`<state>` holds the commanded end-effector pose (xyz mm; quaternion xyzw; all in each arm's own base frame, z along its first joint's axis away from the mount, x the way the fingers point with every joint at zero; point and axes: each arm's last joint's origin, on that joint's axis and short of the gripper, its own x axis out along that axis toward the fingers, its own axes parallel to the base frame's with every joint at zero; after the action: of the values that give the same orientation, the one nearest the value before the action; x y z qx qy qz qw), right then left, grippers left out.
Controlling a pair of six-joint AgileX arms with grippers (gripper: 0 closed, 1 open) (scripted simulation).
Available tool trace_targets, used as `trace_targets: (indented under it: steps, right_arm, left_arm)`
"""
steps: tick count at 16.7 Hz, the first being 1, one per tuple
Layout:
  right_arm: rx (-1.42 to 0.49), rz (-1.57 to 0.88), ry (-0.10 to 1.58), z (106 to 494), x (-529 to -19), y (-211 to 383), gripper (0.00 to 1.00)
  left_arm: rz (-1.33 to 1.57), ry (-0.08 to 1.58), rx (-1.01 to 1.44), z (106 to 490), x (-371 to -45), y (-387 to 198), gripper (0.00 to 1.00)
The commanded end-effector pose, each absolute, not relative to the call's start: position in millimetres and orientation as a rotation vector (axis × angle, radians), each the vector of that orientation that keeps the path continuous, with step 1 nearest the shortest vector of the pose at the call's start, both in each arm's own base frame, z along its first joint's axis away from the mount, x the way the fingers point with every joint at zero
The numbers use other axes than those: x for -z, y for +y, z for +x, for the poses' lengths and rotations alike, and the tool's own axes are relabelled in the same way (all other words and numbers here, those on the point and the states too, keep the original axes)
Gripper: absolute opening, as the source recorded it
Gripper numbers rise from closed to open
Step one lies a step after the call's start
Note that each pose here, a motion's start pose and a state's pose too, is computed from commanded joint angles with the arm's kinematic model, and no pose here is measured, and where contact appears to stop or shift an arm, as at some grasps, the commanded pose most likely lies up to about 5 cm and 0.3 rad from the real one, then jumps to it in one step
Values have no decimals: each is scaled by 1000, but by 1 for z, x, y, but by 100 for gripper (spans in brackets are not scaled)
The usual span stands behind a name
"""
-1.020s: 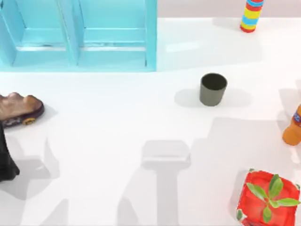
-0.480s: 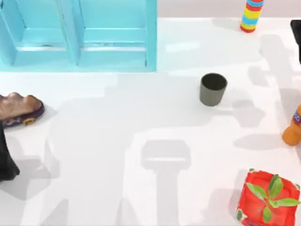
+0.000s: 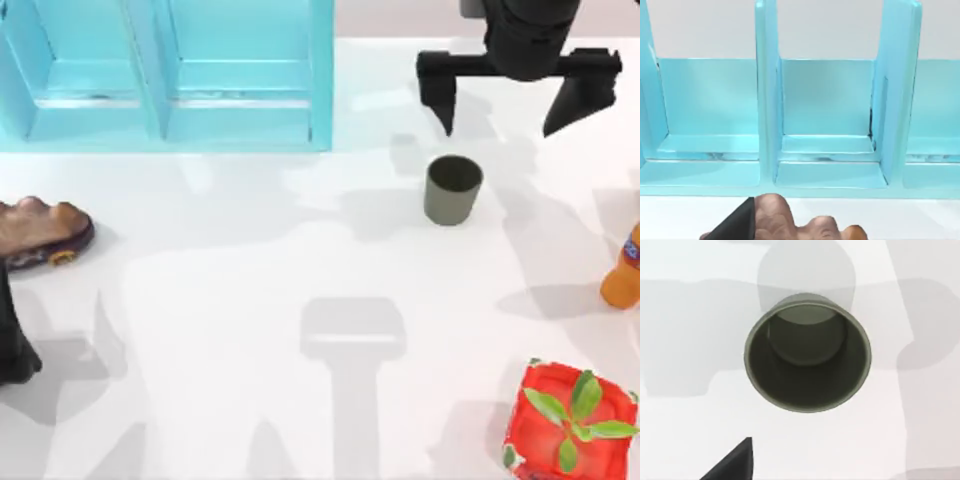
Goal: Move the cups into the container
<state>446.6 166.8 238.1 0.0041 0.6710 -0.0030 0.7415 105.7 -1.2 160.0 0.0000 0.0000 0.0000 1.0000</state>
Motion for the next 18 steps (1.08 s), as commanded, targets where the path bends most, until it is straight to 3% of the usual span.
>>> trace_targets:
  steps: [6,14,18]
  right_arm:
    - [7,10,1473,447,-235,166,100]
    - [6,10,1467,457,-148,167,100]
    - [7,9,1471,457,-139,167,100]
  left_arm:
    - [0,0,0,106,-160,-1,100]
    - [0,0,0,106,-160,-1,100]
    - [0,0,0,106,-160,-1,100]
